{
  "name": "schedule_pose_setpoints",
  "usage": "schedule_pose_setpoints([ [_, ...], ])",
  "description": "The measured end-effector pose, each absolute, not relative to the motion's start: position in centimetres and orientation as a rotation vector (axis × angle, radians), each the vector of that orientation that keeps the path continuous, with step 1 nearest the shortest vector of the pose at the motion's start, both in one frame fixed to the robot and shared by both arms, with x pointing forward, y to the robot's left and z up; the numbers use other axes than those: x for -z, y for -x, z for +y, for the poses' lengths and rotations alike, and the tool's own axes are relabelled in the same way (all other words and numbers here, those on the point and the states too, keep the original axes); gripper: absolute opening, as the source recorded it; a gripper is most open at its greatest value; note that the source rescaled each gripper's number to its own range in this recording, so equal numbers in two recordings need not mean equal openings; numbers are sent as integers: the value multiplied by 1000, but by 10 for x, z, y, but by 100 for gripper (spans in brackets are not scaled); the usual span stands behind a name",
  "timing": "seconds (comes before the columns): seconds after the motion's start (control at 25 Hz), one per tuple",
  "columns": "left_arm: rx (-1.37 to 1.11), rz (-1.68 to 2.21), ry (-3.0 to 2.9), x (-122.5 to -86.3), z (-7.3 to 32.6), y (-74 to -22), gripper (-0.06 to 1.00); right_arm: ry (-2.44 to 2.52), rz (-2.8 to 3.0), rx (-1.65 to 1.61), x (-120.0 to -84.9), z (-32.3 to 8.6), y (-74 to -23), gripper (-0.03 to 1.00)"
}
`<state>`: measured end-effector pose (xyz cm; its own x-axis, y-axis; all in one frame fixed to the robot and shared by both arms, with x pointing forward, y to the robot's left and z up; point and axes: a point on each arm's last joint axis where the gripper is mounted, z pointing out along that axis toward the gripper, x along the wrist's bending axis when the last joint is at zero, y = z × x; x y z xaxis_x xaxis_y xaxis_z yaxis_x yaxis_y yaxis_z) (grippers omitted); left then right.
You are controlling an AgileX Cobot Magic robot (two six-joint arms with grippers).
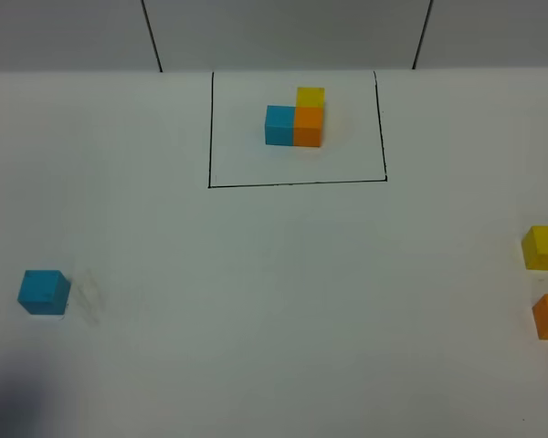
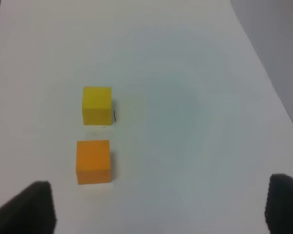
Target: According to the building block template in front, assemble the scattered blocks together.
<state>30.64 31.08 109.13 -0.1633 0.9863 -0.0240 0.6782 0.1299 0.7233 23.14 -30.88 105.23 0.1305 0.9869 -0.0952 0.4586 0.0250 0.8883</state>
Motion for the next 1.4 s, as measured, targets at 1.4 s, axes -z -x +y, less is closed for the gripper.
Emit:
schedule_pose_setpoints([
  [1.4,-178,2144,-1974,-943,290,-498,52,-1563,1452,-788,-1052,-309,-231,80],
])
